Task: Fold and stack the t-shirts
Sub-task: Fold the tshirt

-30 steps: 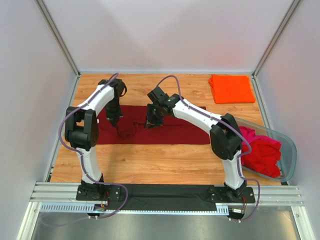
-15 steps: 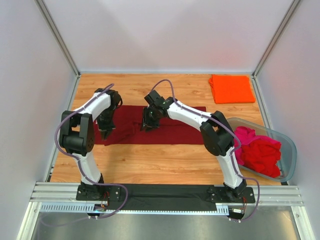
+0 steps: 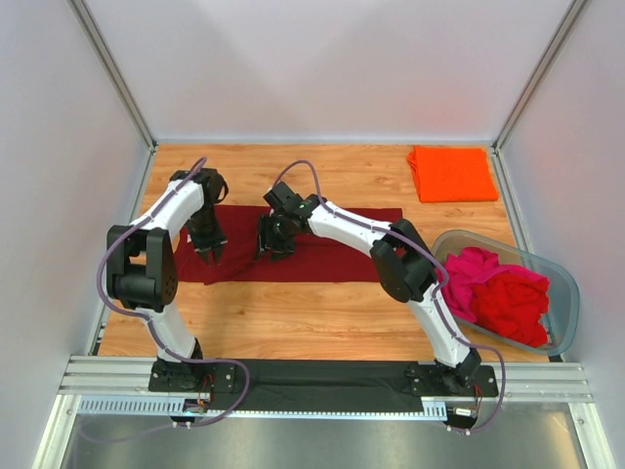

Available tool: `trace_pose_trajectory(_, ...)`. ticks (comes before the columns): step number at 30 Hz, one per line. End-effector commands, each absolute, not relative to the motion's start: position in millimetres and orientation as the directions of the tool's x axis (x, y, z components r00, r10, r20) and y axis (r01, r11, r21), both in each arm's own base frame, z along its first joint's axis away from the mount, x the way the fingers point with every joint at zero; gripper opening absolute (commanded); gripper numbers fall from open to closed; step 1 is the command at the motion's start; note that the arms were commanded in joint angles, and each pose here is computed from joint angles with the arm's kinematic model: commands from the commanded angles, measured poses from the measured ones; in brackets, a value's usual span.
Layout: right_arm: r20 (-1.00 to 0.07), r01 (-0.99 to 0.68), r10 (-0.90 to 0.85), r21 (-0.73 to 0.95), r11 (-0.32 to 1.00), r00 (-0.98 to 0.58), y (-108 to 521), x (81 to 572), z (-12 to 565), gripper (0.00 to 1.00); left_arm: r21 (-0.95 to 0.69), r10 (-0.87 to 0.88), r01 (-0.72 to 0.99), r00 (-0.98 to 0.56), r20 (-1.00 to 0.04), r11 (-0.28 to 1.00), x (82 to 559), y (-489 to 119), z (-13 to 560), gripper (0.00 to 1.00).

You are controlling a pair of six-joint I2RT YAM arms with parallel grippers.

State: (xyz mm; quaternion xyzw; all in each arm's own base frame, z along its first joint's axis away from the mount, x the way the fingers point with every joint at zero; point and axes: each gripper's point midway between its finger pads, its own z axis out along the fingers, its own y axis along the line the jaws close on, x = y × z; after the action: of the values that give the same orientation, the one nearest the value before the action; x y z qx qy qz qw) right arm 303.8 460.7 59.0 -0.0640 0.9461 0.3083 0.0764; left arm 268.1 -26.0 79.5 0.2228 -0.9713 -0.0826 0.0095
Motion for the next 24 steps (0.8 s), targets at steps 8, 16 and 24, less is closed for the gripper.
trace_pose_trajectory(8,-0.212,-0.159,-0.047,0.549,0.82,-0.976,468.3,318.9,41.6,0.42,0.127,-0.466,-0.46,-0.884,0.025,0.879,289.5,-12.2,60.6,0.29)
trace_pose_trajectory(16,-0.187,-0.135,-0.028,0.586,0.799,-0.982,477.9,320.2,32.0,0.41,0.16,-0.466,-0.456,-0.884,0.028,0.875,279.7,-3.0,44.0,0.29)
trace_pose_trajectory(24,-0.186,-0.106,0.009,0.598,0.795,-0.982,483.9,326.6,31.6,0.34,0.179,-0.456,-0.443,-0.889,0.039,0.879,289.1,3.2,39.6,0.29)
